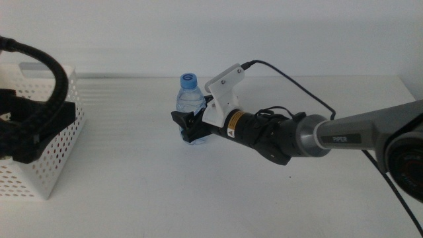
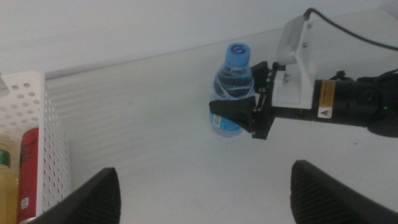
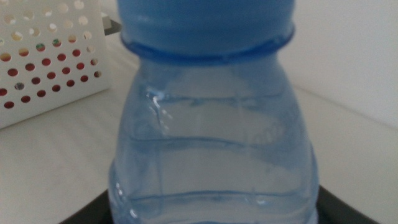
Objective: Use arms to grab the bottles and put them into the dustbin to the left of the table.
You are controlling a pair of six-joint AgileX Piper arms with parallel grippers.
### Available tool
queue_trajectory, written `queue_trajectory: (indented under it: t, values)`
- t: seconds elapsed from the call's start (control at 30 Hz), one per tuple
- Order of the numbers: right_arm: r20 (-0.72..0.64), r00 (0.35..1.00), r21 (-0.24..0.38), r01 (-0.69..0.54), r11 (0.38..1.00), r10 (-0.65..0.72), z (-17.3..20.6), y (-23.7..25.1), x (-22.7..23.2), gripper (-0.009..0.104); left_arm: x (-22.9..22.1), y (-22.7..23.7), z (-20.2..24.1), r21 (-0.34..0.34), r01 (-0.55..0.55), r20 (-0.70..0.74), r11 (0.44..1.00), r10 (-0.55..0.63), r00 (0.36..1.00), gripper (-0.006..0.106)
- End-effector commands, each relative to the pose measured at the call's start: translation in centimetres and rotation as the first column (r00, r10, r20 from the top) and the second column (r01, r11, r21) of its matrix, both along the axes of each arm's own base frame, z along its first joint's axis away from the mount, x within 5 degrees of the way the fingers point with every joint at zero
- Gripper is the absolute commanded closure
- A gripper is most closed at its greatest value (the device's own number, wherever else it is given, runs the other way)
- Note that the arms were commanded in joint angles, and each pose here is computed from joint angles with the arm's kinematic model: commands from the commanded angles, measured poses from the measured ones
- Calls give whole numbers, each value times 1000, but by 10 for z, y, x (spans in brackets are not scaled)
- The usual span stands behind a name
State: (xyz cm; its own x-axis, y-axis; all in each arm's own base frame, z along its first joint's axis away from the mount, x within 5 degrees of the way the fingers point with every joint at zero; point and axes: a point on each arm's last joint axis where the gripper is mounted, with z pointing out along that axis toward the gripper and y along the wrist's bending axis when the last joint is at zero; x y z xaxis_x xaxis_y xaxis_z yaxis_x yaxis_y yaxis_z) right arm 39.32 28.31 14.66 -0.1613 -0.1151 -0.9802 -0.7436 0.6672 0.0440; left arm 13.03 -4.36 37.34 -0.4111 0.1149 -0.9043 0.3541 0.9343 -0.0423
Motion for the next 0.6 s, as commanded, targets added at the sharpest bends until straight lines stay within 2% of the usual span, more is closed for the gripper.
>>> queue_trajectory:
  t: [0.0,0.1,0.2,0.23,0.37,0.47,0.57]
  values:
    - [159,987,156,-47,987,22,56,8,2,95,1,-1,14,-50,-10,81,999,14,997,10]
    - [149,989,148,-45,988,23,48,9,4,95,1,-1,14,-50,-10,81,999,14,997,10]
    - [139,990,142,-43,989,23,43,9,4,89,1,-1,14,-50,-10,81,999,14,997,10]
    - [139,990,127,-51,991,33,41,10,4,64,1,-1,14,-50,-10,81,999,14,997,10]
    - [152,987,105,-76,992,60,40,11,2,34,1,-1,14,-50,-10,81,999,14,997,10]
    - [172,982,87,-98,991,82,46,11,0,20,1,-1,14,-50,-10,81,999,14,997,10]
    - [163,983,91,-98,991,82,54,4,-6,18,1,-1,14,-50,-10,81,999,14,997,10]
